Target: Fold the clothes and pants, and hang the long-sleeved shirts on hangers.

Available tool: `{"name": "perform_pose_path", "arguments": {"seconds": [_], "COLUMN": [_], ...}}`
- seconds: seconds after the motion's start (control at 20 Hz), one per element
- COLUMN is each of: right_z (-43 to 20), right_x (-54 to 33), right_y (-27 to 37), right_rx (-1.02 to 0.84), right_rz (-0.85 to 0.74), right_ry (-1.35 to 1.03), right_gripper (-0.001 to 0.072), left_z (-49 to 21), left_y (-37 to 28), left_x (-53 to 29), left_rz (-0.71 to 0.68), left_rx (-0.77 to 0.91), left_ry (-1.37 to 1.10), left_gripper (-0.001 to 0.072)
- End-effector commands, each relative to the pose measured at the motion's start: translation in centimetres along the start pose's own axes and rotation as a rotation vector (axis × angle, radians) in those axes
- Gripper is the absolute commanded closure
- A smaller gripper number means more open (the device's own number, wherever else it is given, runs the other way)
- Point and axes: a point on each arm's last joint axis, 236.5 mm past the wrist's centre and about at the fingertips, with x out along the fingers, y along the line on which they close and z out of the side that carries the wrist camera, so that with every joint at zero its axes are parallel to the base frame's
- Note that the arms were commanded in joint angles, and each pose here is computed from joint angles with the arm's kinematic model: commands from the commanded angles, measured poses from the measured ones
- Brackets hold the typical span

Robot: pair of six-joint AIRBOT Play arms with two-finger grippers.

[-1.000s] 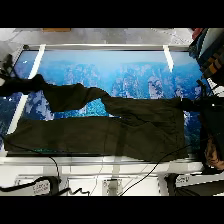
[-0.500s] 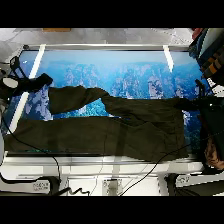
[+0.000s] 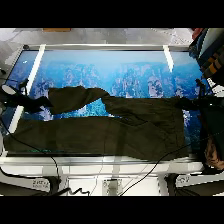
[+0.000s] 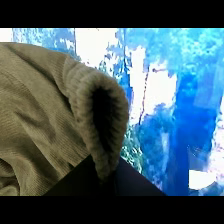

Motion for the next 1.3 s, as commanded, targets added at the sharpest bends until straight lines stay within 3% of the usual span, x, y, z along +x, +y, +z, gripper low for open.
{"name": "perform_pose_path", "arguments": {"seconds": [0.0,0.2,0.25,0.3,0.35,0.5,0.7,0.95,1.05,1.15,1.25], "right_z": [0.0,0.0,0.0,0.0,0.0,-0.2,-0.2,-2.0,-2.4,-2.5,-2.5], "right_x": [0.0,0.0,0.0,0.0,0.0,0.0,-0.1,-0.2,-0.2,-0.2,-0.2], "right_y": [0.1,0.1,0.1,0.1,0.1,0.2,0.4,0.7,0.6,0.7,0.7], "right_rx": [0.000,0.000,0.000,0.000,0.000,0.000,-0.001,-0.011,-0.015,-0.016,-0.016], "right_rz": [0.000,0.001,0.001,0.001,0.001,0.006,0.011,0.029,0.025,0.026,0.026], "right_ry": [-0.001,0.000,-0.001,-0.001,0.000,0.007,0.011,0.086,0.103,0.106,0.106], "right_gripper": [0.0676,0.0676,0.0676,0.0676,0.0676,0.0676,0.0676,0.0676,0.0676,0.0676,0.0676], "left_z": [-1.8,-1.7,-1.3,-1.0,-0.4,2.5,5.8,3.0,1.9,2.8,3.5], "left_y": [-0.8,-2.8,-3.6,-4.5,-5.0,-6.2,-11.2,-17.5,-18.7,-17.0,-12.9], "left_x": [3.4,5.3,5.2,4.8,4.1,-0.7,-13.3,-26.1,-29.6,-31.5,-29.3], "left_rz": [-0.102,-0.229,-0.263,-0.299,-0.322,-0.360,-0.481,-0.541,-0.511,-0.375,-0.232], "left_rx": [-0.085,-0.110,-0.102,-0.101,-0.083,-0.046,0.045,0.139,0.188,0.198,0.094], "left_ry": [0.099,0.108,0.094,0.080,0.054,-0.079,-0.358,-0.575,-0.670,-0.787,-0.746], "left_gripper": [0.0018,0.0287,0.0397,0.0654,0.0699,0.0699,0.0699,0.0699,0.0699,0.0699,0.0699]}}
